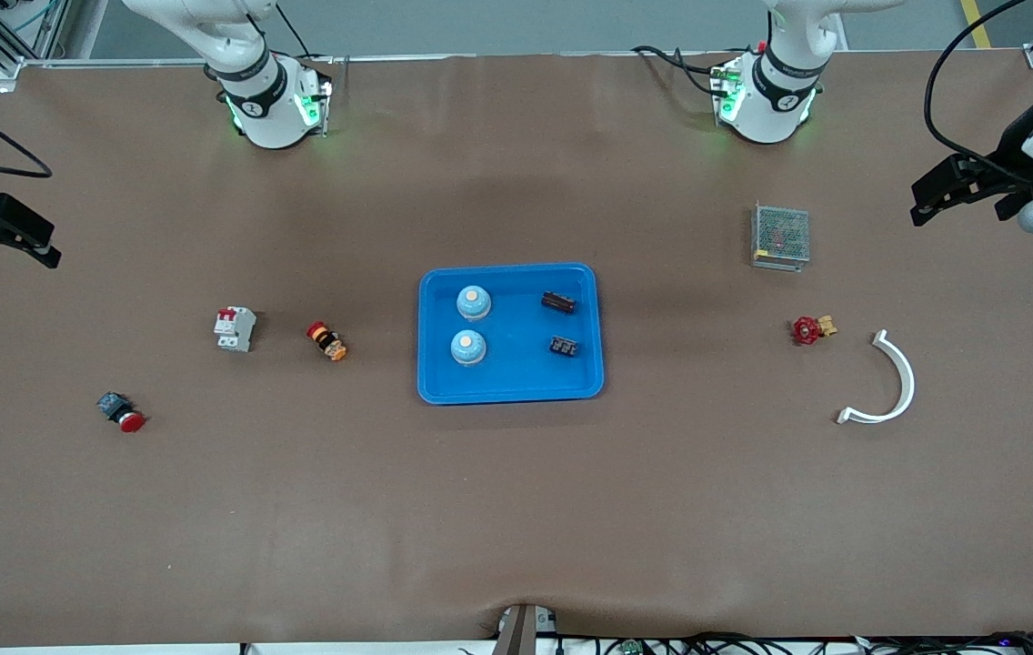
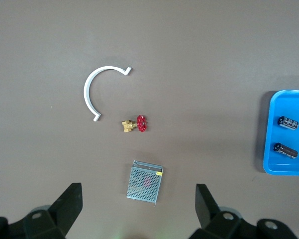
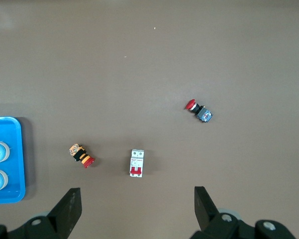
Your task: Place electrolytic capacitor and blue bell in tray
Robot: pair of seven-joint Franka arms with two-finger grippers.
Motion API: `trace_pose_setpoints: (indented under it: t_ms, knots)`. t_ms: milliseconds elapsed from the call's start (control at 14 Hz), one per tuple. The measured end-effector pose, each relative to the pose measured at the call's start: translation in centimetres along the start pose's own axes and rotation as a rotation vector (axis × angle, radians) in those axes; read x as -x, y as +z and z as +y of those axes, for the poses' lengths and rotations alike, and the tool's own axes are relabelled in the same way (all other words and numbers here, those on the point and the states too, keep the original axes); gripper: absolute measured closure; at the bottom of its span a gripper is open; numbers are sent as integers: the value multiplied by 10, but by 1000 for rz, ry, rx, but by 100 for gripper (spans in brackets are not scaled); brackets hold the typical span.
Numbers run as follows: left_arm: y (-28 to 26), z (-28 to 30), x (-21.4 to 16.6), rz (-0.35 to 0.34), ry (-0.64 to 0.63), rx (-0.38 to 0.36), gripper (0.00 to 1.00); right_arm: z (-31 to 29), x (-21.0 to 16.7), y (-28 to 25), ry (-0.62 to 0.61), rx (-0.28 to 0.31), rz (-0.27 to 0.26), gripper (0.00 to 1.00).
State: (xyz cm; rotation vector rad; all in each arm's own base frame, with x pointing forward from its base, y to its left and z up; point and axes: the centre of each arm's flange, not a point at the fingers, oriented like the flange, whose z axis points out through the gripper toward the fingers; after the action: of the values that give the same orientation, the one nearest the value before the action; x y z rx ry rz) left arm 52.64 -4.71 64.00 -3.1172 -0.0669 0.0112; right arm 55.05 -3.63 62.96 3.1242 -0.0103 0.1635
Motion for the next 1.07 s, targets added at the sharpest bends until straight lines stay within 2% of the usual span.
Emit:
trace_pose_setpoints:
  t_ms: [427, 1069]
  knots:
    - [0, 0, 1, -3, 24, 0, 0, 2, -3, -19, 2, 3, 41, 0]
    - [0, -1, 1, -10, 45, -4, 0, 1, -4, -29, 0, 4, 60, 0]
